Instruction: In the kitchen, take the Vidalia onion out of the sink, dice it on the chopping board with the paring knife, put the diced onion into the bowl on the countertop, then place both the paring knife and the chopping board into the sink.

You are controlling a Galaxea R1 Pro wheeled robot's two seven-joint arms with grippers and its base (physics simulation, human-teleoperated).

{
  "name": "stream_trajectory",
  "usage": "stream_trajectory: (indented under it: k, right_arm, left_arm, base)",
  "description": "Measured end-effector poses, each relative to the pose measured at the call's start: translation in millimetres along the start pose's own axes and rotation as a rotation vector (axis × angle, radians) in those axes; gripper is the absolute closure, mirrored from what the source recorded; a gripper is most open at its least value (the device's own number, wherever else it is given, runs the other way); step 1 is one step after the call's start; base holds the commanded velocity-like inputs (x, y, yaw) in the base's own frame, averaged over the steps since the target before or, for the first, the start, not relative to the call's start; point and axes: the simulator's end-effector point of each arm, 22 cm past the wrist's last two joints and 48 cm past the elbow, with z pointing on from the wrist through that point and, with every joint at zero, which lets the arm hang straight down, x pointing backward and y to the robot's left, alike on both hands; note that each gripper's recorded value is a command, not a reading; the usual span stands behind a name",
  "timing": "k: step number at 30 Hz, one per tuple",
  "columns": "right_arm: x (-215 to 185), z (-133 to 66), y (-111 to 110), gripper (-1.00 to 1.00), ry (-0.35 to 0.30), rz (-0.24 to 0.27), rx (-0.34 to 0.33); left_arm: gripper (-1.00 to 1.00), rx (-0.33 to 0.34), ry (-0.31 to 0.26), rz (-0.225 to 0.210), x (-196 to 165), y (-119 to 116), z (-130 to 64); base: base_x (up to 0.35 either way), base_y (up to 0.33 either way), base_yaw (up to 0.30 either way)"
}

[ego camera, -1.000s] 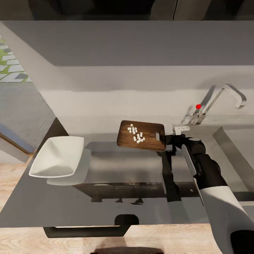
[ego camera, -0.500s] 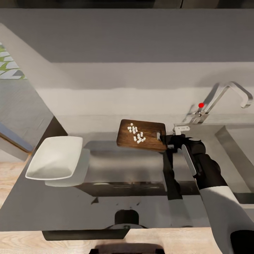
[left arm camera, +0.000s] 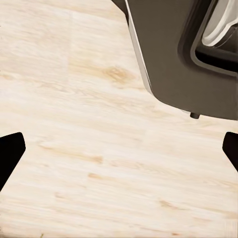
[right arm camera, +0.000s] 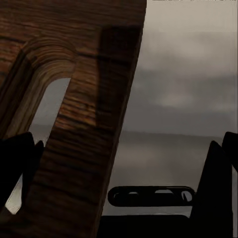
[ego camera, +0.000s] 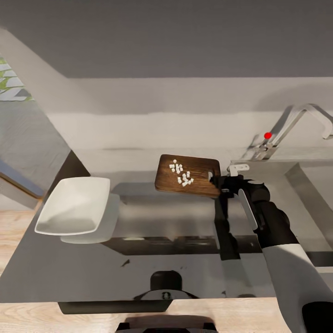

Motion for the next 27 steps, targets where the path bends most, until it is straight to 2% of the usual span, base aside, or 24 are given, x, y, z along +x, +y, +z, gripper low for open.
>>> stream_trajectory:
  k: [14,15,27]
  right_arm:
    - [0.0,-0.1,-0.5,-1.0,0.0,-0.002,0.0]
    - [0.0,-0.1,-0.5,1.0,0.0,-0.002,0.0]
    - [0.0,0.0,0.4,1.0,0.0,-0.002,-0.003]
  left_arm:
    - [-1.0,-0.001,0.011,0.0,5.0,0.6,-0.9]
    - [-1.0,-0.002,0.011,0.0,5.2,0.8,-1.0]
    - [-1.0,-0.002,0.012,0.0,5.7,0.8,-1.1]
  base:
    - [0.0,0.022,0.0]
    - [0.0,0.0,0.0]
    - [0.0,0.0,0.0]
